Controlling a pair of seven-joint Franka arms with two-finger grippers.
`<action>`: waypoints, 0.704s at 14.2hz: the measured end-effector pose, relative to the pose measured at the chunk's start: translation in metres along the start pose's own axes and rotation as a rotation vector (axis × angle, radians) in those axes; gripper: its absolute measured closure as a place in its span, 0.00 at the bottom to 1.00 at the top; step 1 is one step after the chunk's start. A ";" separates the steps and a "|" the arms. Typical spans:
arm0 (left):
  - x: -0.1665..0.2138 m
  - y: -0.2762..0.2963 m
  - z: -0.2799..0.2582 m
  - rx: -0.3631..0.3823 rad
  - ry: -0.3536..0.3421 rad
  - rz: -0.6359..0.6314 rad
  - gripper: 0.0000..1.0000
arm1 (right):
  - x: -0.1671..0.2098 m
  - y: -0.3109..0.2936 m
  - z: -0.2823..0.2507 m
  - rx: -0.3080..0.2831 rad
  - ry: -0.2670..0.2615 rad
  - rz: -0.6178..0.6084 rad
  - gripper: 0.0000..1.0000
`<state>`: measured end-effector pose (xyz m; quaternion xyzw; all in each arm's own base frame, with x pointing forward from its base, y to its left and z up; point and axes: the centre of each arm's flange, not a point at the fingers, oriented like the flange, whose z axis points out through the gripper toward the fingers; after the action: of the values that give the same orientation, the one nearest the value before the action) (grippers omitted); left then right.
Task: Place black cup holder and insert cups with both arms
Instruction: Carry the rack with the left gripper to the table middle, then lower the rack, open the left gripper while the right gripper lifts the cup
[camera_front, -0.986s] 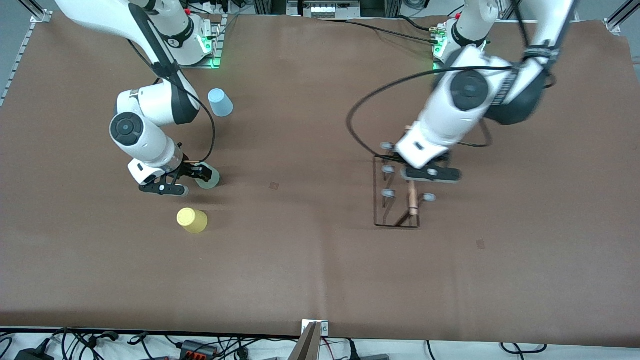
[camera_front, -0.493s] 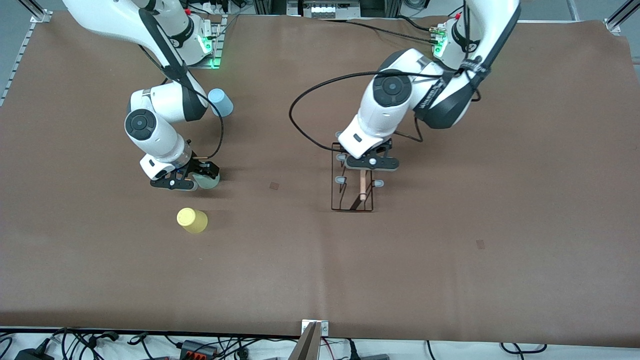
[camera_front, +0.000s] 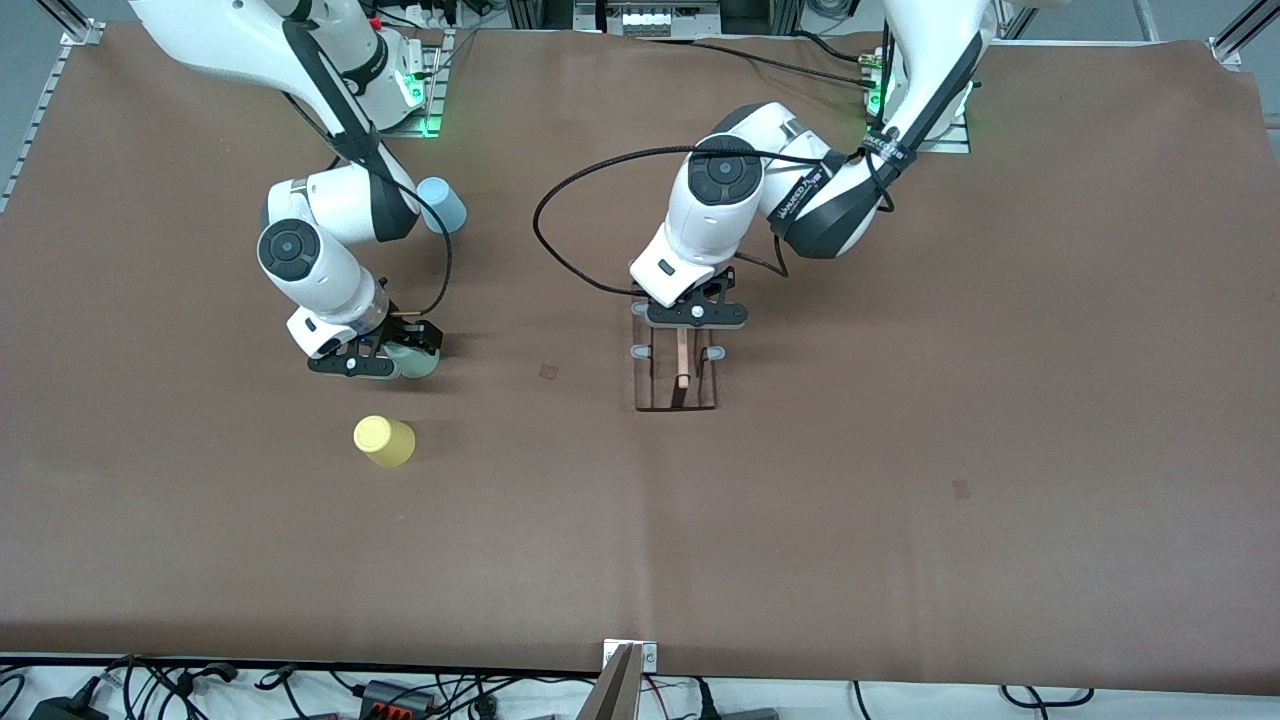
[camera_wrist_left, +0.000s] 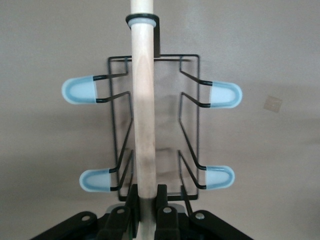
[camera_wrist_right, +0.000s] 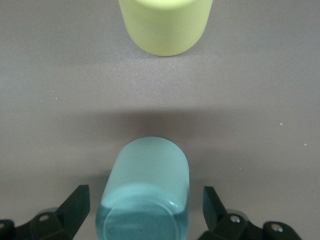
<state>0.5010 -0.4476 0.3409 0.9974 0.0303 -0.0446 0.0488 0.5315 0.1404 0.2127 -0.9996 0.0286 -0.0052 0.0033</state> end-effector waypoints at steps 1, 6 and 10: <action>0.001 0.000 0.002 0.000 -0.001 -0.012 0.84 | 0.000 0.000 0.003 0.003 0.008 0.000 0.00; -0.003 0.004 0.010 0.005 -0.013 -0.026 0.84 | 0.000 0.000 0.011 0.007 0.013 0.000 0.00; -0.003 0.004 0.010 0.004 -0.012 -0.026 0.84 | 0.001 -0.001 0.009 0.008 0.018 -0.001 0.25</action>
<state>0.4976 -0.4530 0.3321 0.9967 0.0430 -0.0513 0.0462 0.5322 0.1410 0.2037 -0.9995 0.0283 -0.0141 0.0069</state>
